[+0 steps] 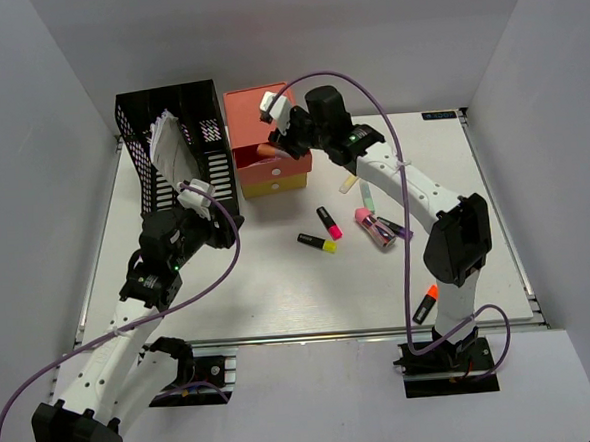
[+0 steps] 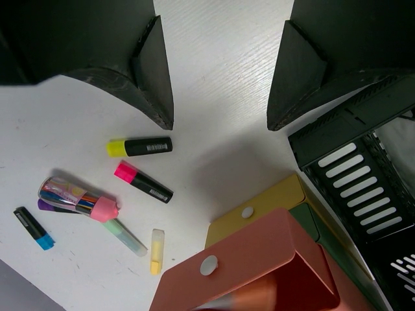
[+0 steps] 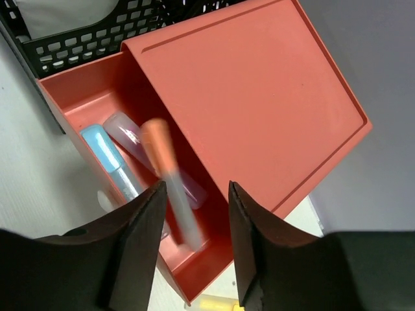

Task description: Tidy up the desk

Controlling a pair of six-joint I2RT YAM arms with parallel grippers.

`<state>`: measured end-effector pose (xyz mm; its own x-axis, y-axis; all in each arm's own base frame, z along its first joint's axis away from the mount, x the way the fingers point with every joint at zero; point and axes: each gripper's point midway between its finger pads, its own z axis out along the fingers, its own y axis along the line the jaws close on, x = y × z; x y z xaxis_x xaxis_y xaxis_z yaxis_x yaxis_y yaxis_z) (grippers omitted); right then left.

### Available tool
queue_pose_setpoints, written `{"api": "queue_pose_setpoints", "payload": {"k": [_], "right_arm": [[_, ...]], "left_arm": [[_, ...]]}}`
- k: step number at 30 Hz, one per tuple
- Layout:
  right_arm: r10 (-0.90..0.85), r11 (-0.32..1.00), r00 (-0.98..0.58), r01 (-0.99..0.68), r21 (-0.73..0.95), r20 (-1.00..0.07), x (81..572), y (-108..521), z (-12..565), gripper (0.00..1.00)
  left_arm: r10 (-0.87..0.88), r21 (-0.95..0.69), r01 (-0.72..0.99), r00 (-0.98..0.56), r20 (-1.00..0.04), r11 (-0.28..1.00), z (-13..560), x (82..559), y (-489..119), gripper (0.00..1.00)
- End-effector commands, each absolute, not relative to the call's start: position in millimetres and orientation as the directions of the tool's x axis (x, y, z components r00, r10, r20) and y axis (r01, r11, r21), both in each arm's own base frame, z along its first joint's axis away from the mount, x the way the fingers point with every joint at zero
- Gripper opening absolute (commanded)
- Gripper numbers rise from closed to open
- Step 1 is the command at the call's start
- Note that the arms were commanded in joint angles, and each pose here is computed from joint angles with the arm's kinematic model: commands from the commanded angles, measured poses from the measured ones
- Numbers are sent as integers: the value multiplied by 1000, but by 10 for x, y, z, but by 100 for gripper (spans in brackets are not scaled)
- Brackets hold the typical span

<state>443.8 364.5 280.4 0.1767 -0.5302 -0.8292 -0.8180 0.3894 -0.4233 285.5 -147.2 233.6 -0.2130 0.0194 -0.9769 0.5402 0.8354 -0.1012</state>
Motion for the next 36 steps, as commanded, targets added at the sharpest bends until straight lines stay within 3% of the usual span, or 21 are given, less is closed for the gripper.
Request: {"api": "queue_pose_setpoints", "payload": {"k": [1,8,11,12,15,20,23,25,26,34,36], "right_arm": [[-487,424,206,-794,-436,-849,4443,3657,3120,50],[-421,486,180,-783,-389,-889,4328,3525,3410,49],[-337,633,80,-719,-289,-938,4317,3198,3577,30],[-303,683,74,-678,-271,-950,4252,3042,3756,17],[-230,765,-51,-626,-149,-972,4160,2612,3672,0],[-147,840,-289,-542,35,-946,3983,1901,3174,0],[-91,851,-388,-509,131,-917,3800,1595,2816,0],[-73,855,-428,-492,164,-901,3745,1457,2589,2],[-55,871,-454,-457,180,-889,3800,1315,2491,3],[11,886,-571,-374,273,-821,3971,989,2106,28],[22,881,-563,-379,282,-826,3932,948,2141,37]], "left_arm": [[10,-96,534,-192,-981,840,2439,2864,-1450,70],[0,-100,543,-181,-983,834,2468,2856,-1469,70],[-16,-120,574,-183,-983,810,2460,2838,-1543,70],[-16,-130,596,-193,-981,792,2434,2821,-1593,69],[-35,-148,648,-184,-982,748,2461,2793,-1706,55],[-93,-244,731,-242,-966,637,2509,2772,-2013,24],[-98,-329,729,-342,-935,600,2503,2878,-2250,16],[-91,-345,721,-367,-926,600,2523,2916,-2400,17],[-94,-342,725,-361,-928,598,2625,2992,-2486,23],[5,-289,732,-371,-929,617,2942,3162,-3318,48],[46,-254,712,-374,-926,654,2913,3336,-3524,51]]}}
